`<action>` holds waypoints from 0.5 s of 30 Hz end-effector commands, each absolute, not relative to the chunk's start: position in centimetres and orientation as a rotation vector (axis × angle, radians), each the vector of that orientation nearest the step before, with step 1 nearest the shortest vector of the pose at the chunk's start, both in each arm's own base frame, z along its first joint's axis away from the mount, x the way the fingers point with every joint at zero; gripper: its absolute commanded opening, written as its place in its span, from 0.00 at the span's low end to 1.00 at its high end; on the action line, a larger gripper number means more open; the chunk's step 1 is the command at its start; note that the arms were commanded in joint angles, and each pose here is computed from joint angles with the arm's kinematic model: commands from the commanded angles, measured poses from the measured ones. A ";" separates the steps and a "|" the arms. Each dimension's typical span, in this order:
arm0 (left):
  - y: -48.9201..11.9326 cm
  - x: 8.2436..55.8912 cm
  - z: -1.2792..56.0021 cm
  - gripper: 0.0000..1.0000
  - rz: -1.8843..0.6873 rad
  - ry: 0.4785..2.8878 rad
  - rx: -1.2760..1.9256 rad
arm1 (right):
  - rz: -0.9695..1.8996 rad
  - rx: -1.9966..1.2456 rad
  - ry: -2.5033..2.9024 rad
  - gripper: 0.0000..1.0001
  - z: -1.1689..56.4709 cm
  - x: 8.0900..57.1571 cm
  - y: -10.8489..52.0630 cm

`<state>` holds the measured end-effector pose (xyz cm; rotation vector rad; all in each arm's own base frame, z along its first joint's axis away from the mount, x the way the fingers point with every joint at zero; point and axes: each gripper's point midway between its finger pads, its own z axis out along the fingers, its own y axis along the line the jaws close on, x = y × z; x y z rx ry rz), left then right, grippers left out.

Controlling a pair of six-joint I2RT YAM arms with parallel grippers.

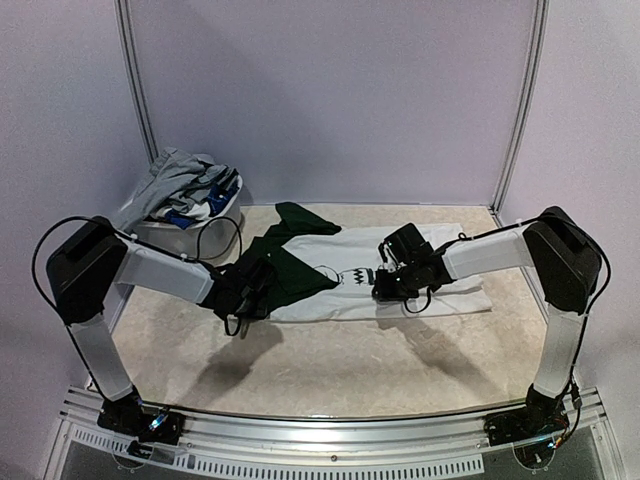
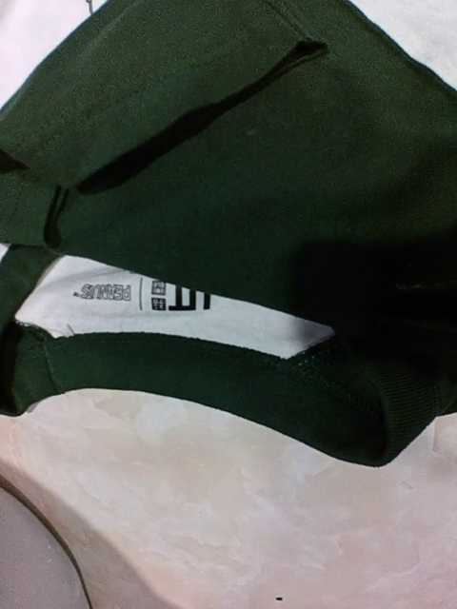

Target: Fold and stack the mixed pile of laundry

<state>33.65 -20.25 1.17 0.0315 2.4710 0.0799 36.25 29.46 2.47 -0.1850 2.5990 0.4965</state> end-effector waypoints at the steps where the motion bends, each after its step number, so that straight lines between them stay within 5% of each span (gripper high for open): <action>1: -19.1 31.5 -0.6 0.09 0.128 2.527 0.050 | 0.405 -0.147 2.579 0.22 2.5 38.5 27.9; 15: -18.6 30.9 -0.6 0.08 0.125 2.525 0.049 | 0.340 -0.098 2.572 0.21 2.4 43.3 25.7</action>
